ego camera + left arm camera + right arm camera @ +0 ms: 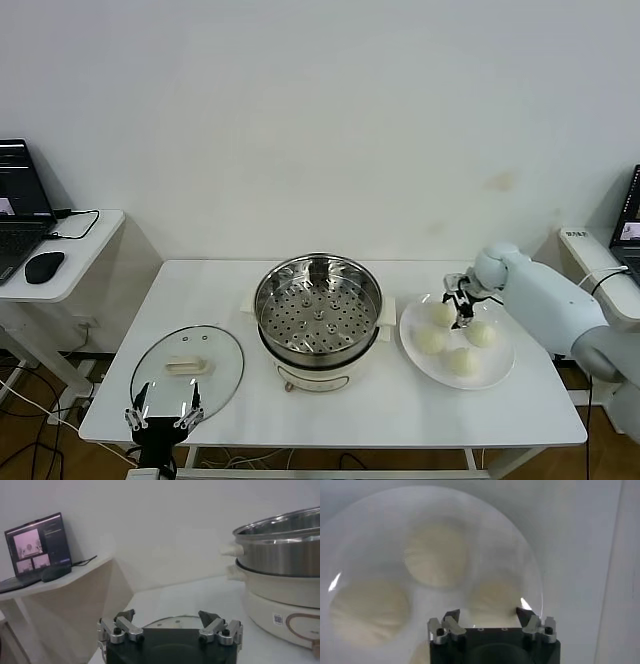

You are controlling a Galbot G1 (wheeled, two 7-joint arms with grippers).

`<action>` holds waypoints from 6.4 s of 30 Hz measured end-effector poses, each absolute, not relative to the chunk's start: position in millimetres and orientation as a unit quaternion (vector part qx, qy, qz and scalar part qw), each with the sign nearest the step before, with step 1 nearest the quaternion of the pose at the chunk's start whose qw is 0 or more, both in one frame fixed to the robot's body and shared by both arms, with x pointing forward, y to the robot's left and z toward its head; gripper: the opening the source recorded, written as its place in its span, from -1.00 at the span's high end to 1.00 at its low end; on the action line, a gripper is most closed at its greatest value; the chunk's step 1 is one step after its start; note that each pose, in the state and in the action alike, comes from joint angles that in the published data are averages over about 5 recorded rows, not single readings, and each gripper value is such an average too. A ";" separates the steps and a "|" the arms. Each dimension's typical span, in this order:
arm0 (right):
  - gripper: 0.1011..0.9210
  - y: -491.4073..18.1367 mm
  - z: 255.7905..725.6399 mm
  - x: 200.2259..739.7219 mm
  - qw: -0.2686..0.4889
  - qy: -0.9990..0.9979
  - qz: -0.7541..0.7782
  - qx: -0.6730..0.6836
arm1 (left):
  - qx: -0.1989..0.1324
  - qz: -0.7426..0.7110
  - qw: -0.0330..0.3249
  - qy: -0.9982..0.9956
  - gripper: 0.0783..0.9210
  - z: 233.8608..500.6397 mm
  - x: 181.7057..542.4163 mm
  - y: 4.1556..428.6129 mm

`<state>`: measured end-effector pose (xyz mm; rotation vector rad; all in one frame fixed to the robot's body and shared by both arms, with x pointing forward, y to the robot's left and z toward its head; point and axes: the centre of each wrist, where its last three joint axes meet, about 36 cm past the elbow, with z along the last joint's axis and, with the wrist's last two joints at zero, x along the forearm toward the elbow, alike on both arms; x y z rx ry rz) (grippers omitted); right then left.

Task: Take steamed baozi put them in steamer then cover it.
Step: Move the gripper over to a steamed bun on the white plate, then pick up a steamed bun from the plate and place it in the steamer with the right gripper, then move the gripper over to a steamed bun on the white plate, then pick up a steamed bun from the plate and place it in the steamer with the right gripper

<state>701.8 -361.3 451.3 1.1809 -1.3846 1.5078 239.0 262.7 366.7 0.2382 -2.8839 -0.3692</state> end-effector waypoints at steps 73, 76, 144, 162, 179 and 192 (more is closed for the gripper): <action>-0.22 -93.2 616.0 694.6 -0.016 -0.271 0.746 0.608 | 0.087 -0.059 0.084 -0.991 -0.77 389.3 253.1 274.4; -0.23 -89.1 605.3 698.5 -0.025 -0.257 0.751 0.608 | 0.088 -0.059 0.083 -0.991 -0.77 389.7 253.8 274.7; -0.76 -355.5 522.1 601.3 0.356 -0.557 0.573 0.485 | 0.078 -0.074 0.075 -0.991 -0.77 411.8 242.7 281.1; -0.76 -322.2 463.3 624.4 0.366 -0.554 0.567 0.488 | 0.088 -0.079 0.076 -0.990 -0.77 409.4 245.9 290.2; -0.24 -315.5 445.5 630.1 0.378 -0.556 0.562 0.481 | 0.090 -0.076 0.076 -0.990 -0.77 409.2 245.9 289.0; -0.14 -327.4 479.1 631.7 0.375 -0.569 0.563 0.467 | 0.088 -0.077 0.068 -0.991 -0.77 413.6 248.2 288.6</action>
